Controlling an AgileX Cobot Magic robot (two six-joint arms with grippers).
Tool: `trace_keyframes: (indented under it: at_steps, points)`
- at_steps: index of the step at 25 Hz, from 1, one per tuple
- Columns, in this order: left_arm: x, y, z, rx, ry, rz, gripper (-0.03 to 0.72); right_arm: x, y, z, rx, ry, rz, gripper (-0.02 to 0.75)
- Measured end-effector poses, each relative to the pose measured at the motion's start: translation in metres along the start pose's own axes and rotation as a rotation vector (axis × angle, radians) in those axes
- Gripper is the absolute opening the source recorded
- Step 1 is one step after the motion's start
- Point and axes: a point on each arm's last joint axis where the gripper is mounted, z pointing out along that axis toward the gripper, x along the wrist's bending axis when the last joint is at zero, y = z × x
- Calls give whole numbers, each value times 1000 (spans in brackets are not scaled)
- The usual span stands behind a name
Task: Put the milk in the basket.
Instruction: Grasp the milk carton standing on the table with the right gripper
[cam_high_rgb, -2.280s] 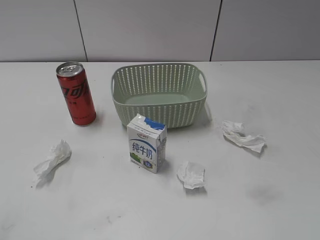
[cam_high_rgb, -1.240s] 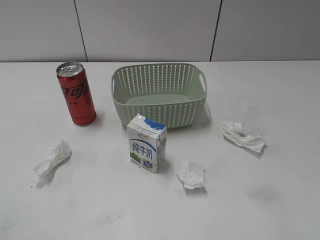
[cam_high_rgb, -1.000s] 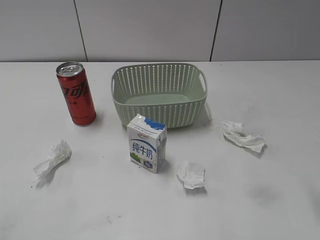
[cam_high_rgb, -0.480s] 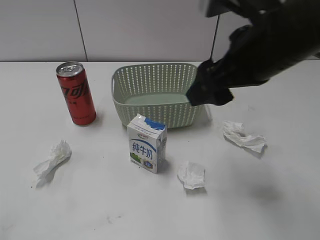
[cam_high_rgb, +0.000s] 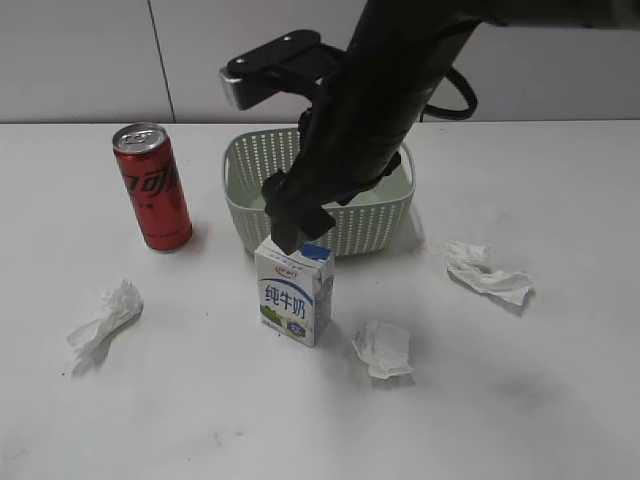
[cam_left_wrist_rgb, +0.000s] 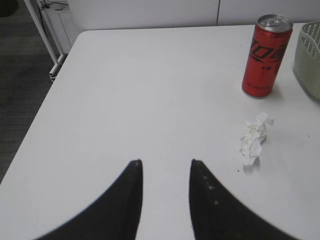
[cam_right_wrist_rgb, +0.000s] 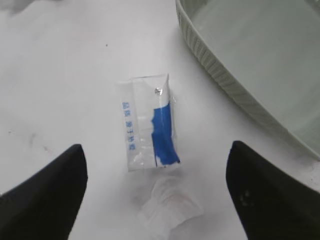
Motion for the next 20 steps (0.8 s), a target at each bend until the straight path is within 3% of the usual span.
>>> trace_keyframes:
  at_steps: [12,20]
  points:
    - [0,0,0,0,0,0,238,-5,-1,60,137,34,14,658]
    - [0,0,0,0,0,0,238,-8,-4,95,157,32,20,622]
